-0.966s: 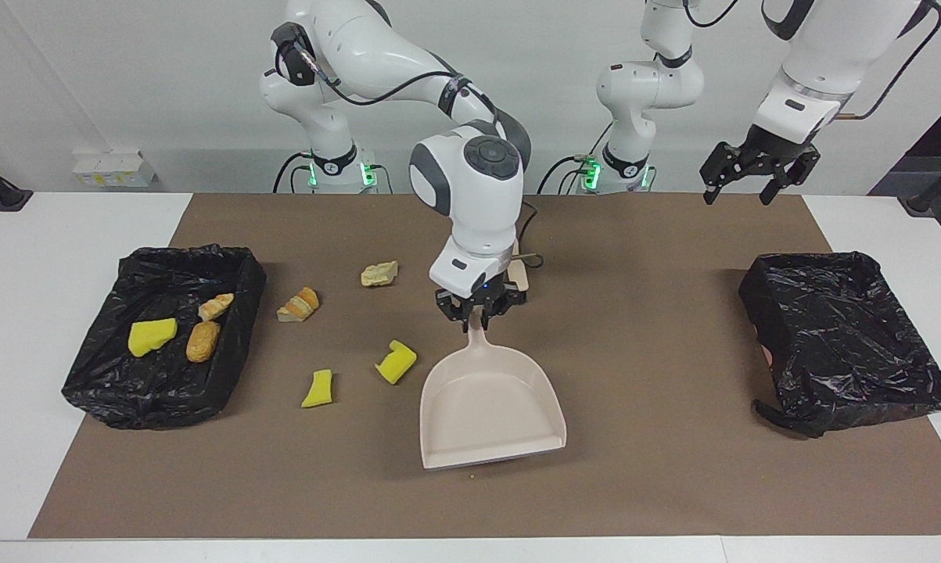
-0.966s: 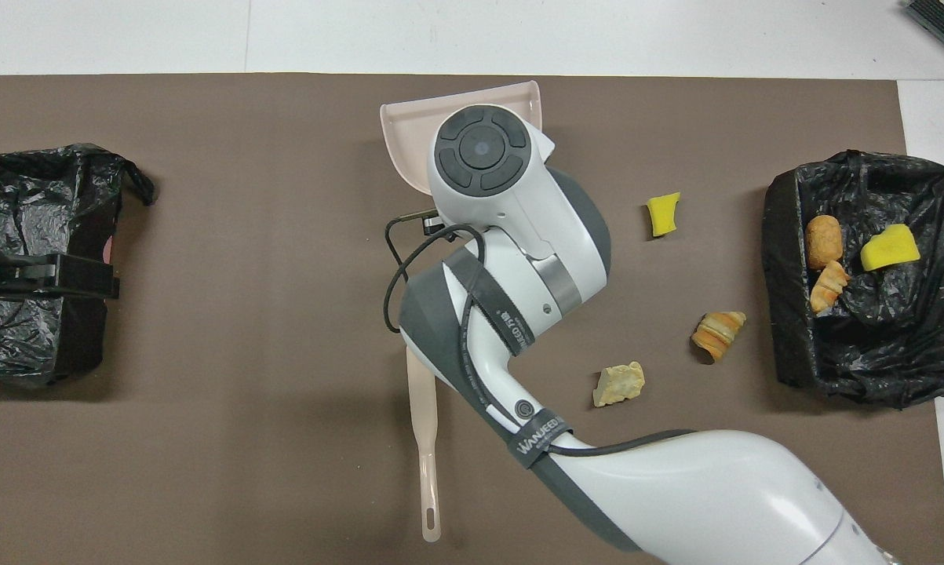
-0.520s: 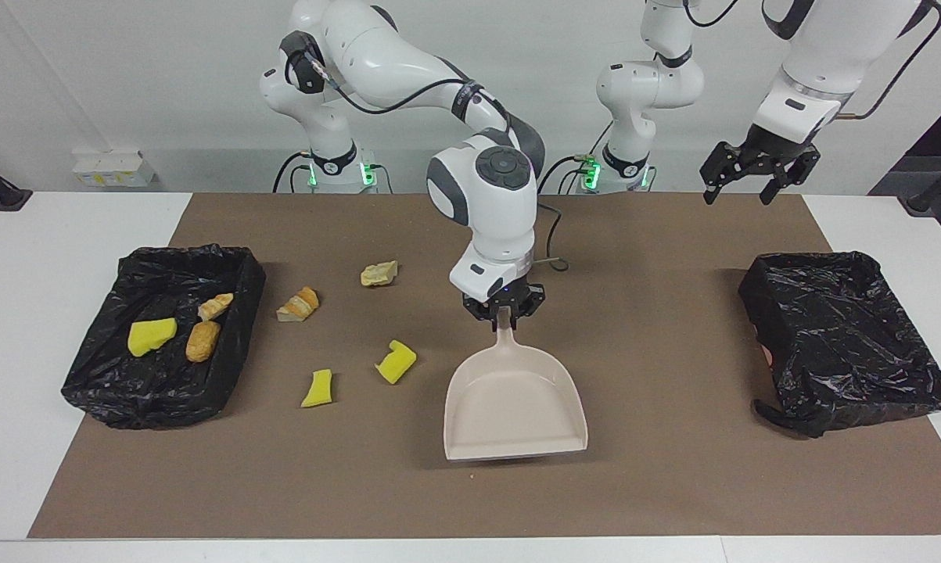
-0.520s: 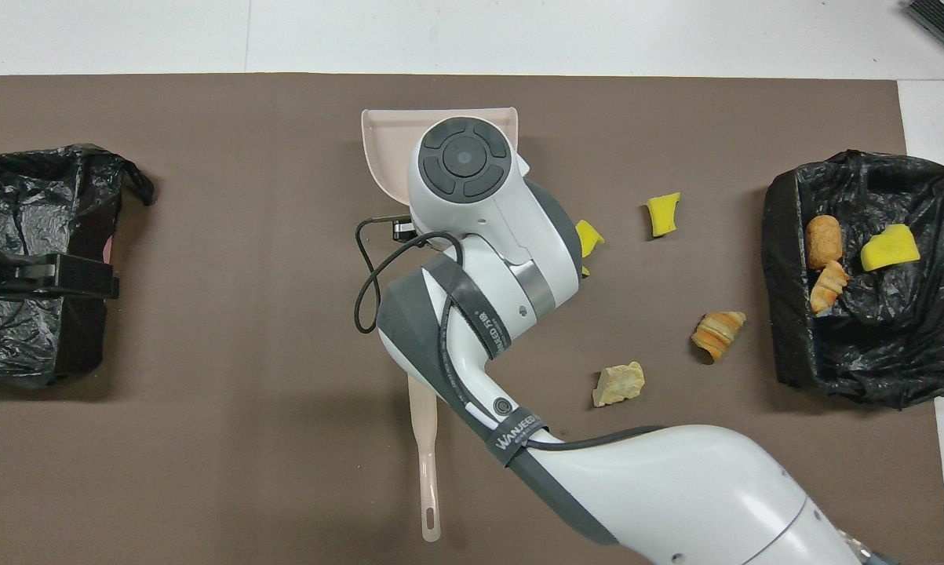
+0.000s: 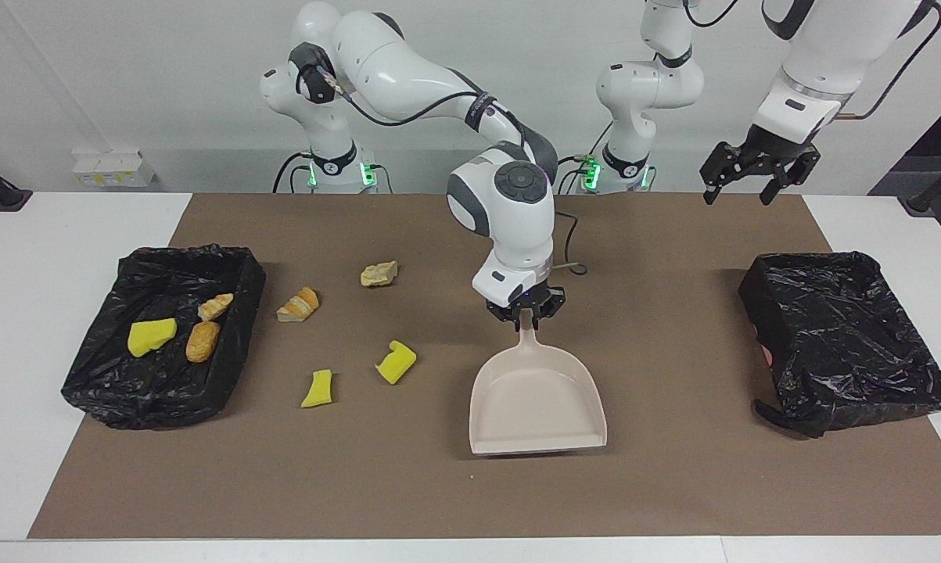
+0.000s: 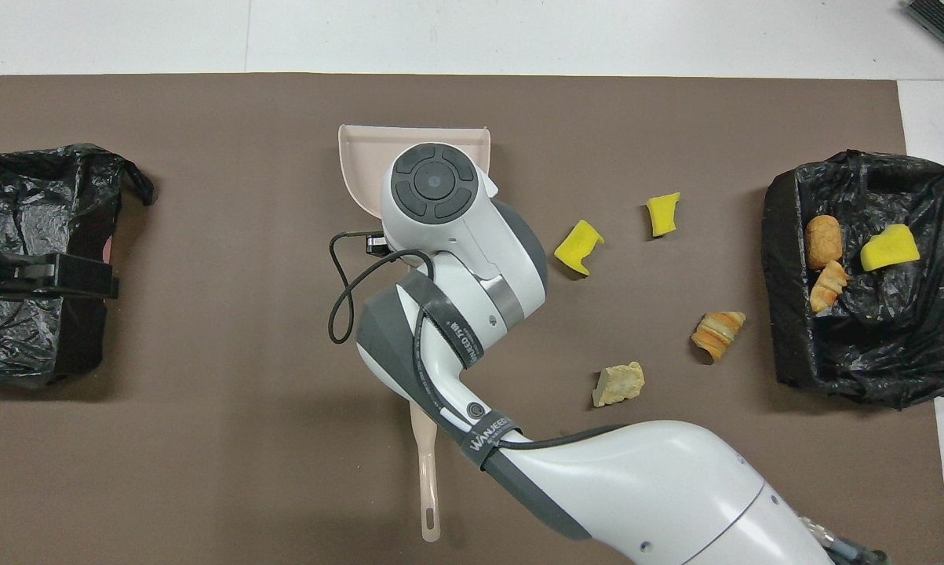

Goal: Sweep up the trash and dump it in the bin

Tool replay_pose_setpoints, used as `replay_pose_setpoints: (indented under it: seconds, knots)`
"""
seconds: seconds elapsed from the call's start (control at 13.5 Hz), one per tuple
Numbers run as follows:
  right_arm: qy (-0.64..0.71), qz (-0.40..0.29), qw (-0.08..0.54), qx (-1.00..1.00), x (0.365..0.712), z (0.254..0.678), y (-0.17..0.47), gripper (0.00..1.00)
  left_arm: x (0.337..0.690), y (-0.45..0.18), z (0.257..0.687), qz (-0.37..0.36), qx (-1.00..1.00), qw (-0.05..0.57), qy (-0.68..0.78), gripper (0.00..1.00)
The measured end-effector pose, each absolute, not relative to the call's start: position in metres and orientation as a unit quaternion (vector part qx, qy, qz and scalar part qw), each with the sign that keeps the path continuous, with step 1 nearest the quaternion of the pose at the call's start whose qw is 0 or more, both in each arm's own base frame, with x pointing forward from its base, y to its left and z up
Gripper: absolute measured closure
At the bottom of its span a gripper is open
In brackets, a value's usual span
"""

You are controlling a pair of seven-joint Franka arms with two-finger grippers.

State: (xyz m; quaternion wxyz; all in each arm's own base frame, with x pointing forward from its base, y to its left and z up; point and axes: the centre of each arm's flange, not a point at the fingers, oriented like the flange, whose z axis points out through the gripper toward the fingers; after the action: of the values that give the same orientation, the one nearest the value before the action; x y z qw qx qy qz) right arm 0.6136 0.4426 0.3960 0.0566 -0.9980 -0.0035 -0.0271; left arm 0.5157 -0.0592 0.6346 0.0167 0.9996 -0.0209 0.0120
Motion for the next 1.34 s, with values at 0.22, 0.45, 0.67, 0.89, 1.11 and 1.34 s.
replay_pose_setpoints:
  seconds: [0.22,0.45,0.67,0.89,1.11,1.34]
  knots:
    - [0.0,-0.019,0.055,-0.998,0.606,0.386,0.453,0.69,0.516,-0.059,0.635,0.012,1.0,0.017,-0.021,0.0]
    - [0.001,-0.008,0.049,-0.999,0.598,0.37,0.463,0.69,0.516,-0.059,0.635,0.012,1.0,0.017,-0.021,0.0]
    - [0.007,-0.011,0.05,-0.999,0.604,0.365,0.456,0.69,0.516,-0.059,0.635,0.012,1.0,0.017,-0.021,0.0]
    - [0.009,-0.01,0.049,-0.999,0.605,0.363,0.453,0.69,0.516,-0.059,0.635,0.012,1.0,0.017,-0.021,0.0]
    - [0.01,-0.014,0.052,-0.998,0.61,0.364,0.449,0.69,0.516,-0.059,0.635,0.012,1.0,0.017,-0.021,0.0]
    - [0.013,-0.016,0.054,-0.998,0.617,0.365,0.439,0.68,0.516,-0.06,0.635,0.012,1.0,0.017,-0.021,0.0]
